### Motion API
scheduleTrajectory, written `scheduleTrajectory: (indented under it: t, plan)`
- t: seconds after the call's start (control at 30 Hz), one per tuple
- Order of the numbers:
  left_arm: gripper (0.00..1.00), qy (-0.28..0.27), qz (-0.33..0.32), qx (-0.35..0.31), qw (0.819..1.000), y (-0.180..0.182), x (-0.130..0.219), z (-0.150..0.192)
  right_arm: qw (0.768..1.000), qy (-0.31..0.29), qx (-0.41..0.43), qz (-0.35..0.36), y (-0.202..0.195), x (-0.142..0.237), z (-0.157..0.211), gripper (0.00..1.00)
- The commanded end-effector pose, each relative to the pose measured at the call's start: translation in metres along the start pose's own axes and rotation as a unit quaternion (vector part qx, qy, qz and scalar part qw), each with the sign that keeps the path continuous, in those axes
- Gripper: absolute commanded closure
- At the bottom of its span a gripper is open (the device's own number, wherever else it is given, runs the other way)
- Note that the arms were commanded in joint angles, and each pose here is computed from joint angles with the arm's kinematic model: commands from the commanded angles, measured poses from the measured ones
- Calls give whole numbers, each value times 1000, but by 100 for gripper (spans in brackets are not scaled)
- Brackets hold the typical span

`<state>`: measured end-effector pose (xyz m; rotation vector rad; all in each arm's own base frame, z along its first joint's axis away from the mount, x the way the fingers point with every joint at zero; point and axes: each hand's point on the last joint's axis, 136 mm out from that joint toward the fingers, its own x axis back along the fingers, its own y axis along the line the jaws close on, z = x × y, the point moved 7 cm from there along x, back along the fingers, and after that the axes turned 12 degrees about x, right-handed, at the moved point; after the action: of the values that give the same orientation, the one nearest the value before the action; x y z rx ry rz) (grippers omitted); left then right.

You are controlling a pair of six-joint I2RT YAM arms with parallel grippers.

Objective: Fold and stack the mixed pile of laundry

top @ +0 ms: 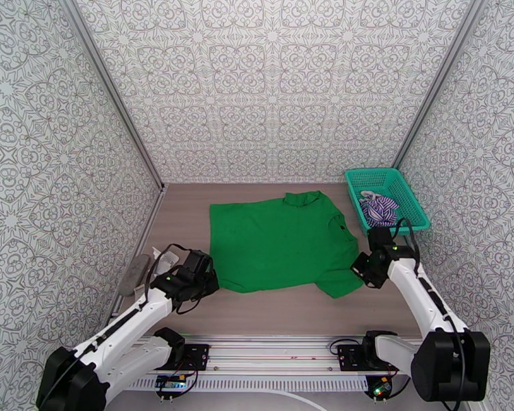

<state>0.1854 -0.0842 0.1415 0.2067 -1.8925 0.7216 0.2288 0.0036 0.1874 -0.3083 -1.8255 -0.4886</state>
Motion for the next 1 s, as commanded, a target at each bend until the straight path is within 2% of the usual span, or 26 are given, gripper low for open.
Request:
scheduleTrajectory:
  t: [0.0, 0.2, 0.37, 0.6, 0.97]
  plan:
    - [100, -15, 7, 5, 1000, 1, 9, -11, 999, -7, 32, -8, 15, 17, -15, 100]
    - [100, -20, 25, 23, 999, 0, 10, -22, 997, -28, 63, -29, 40, 31, -43, 100]
    - [100, -21, 29, 37, 999, 0, 1, -35, 995, -34, 89, -42, 64, 29, -67, 100]
    - [100, -32, 31, 57, 997, -1, -15, -60, 991, -31, 118, -53, 95, 10, -98, 100]
    - [100, -29, 15, 62, 998, -2, -45, -84, 990, -21, 132, -44, 117, -43, -132, 100]
